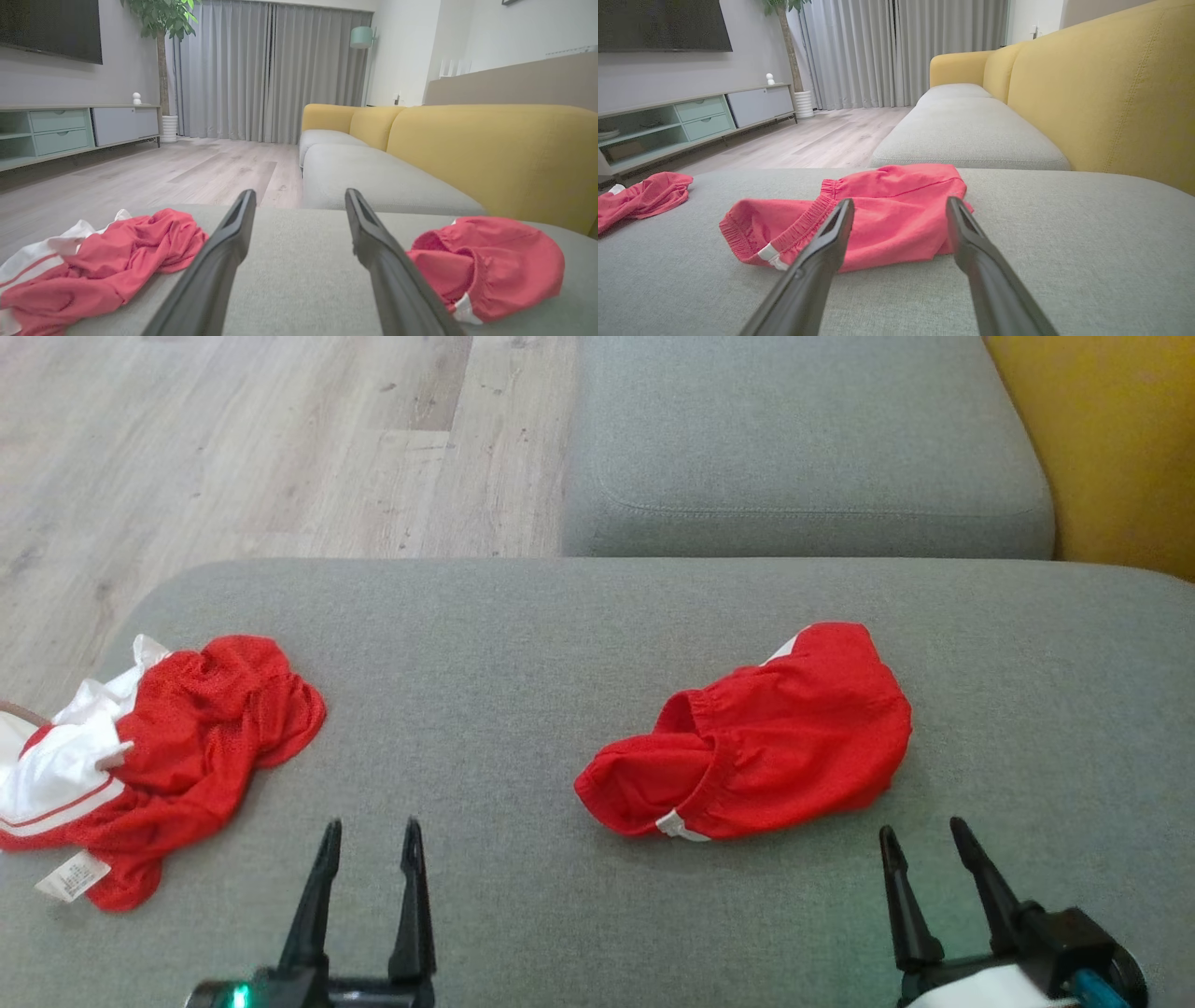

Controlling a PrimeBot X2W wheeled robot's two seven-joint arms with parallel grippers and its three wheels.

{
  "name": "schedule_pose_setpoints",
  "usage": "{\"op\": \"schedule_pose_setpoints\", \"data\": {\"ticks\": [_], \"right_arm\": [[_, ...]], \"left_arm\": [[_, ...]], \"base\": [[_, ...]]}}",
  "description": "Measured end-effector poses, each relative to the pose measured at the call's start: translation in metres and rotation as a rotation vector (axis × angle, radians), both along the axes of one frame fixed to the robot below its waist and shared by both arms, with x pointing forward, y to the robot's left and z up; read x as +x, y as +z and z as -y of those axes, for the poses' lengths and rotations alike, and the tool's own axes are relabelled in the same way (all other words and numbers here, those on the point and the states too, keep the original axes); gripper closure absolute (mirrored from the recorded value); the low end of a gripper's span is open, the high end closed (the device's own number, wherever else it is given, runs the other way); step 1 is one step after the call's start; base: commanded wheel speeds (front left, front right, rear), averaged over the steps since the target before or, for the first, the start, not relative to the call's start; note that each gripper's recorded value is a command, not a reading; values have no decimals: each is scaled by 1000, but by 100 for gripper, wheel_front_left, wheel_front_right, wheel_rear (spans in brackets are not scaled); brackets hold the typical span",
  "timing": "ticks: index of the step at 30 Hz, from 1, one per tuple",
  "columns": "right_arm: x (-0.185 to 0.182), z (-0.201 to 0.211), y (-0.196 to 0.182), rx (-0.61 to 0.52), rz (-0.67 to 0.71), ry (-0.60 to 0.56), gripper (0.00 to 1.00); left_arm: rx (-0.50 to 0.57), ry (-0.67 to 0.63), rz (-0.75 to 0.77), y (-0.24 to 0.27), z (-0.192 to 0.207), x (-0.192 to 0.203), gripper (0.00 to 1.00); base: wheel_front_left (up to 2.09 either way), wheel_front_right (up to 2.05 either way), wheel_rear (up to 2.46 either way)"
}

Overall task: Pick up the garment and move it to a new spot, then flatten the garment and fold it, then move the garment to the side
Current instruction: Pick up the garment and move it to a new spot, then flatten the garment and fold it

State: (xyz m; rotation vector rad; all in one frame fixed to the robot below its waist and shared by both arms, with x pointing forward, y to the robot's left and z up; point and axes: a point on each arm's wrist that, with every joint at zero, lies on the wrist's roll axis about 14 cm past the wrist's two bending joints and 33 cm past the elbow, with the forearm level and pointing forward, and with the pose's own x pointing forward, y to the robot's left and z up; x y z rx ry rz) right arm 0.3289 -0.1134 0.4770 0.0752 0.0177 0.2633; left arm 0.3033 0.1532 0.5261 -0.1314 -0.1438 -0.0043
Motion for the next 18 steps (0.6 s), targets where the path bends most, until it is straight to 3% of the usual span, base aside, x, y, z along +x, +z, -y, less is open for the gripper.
{"op": "schedule_pose_setpoints", "data": {"ticks": [18], "right_arm": [[-9, 6, -5, 6, -13, -21, 0]], "left_arm": [[40, -52, -36, -14, 10, -8, 0]], "base": [[0, 0, 0]]}}
